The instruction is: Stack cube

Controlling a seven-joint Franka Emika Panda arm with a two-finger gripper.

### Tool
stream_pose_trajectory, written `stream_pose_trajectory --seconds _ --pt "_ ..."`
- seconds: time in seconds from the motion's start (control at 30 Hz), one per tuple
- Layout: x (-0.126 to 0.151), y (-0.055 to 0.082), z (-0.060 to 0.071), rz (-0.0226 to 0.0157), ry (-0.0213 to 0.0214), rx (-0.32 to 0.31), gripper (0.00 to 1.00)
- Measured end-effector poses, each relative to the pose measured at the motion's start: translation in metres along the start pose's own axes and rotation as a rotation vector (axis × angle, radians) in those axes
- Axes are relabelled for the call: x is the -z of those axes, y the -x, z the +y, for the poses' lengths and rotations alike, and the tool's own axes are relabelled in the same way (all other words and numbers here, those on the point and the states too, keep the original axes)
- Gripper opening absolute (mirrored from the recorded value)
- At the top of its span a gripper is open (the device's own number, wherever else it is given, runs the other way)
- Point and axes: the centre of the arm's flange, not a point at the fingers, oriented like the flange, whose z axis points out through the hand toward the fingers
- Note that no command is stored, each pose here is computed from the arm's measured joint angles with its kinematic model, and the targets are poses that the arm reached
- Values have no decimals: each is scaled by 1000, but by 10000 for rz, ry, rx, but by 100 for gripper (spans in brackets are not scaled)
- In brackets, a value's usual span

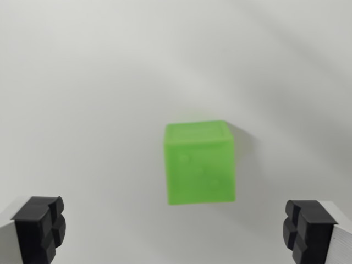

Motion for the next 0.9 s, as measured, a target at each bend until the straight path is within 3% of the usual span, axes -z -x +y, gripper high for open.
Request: stream_pose_trajectory --seconds 0.3,0.33,0.4,0.6,0.9 --pt "-23 3 32 8 17 791 100" --pt "-26 3 34 28 23 805 100" --pt "-34 3 35 40 32 831 100" --pt "-63 4 32 -16 25 879 100" --pt "-97 4 32 -4 31 878 100"
